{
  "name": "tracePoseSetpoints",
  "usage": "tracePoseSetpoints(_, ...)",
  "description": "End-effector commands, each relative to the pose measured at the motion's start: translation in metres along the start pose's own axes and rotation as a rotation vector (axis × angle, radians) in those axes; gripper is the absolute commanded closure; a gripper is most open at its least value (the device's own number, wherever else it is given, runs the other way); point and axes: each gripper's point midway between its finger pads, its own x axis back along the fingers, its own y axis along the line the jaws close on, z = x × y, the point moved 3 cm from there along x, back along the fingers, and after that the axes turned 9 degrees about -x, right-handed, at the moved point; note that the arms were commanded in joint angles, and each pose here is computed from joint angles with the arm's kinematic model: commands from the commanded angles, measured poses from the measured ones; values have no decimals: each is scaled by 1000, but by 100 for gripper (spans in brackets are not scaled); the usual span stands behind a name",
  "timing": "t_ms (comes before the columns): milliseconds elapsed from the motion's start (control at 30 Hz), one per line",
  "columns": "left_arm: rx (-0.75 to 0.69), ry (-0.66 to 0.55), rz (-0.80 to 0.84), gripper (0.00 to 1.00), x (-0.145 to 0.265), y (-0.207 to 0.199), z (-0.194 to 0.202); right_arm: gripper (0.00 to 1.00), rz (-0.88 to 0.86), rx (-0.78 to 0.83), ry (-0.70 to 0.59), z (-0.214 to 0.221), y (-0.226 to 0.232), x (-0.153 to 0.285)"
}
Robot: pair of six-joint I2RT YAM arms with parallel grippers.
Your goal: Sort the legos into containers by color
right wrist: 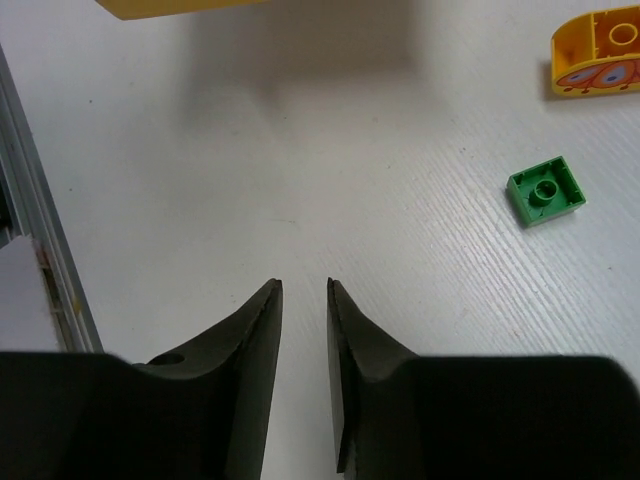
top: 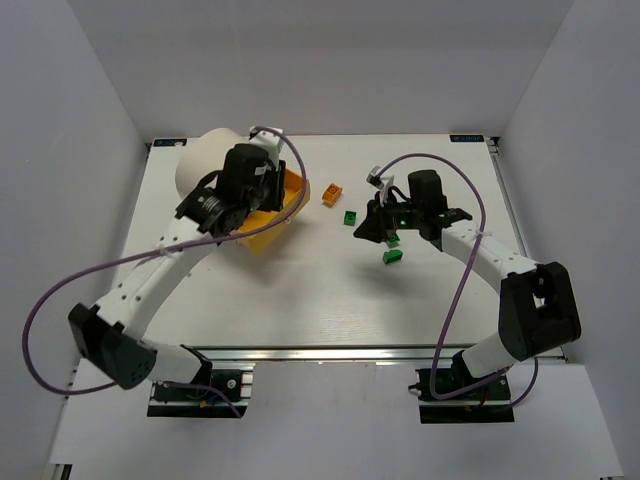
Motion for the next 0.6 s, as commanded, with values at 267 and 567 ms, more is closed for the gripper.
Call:
tracePoseSetpoints(267, -262, 62, -269, 57, -44, 40, -12, 48, 106, -4, -29, -23, -15, 2)
tracePoseSetpoints(567, -184, 24, -257, 28, -41, 36, -19, 38, 226, -134, -80, -66, -47, -15)
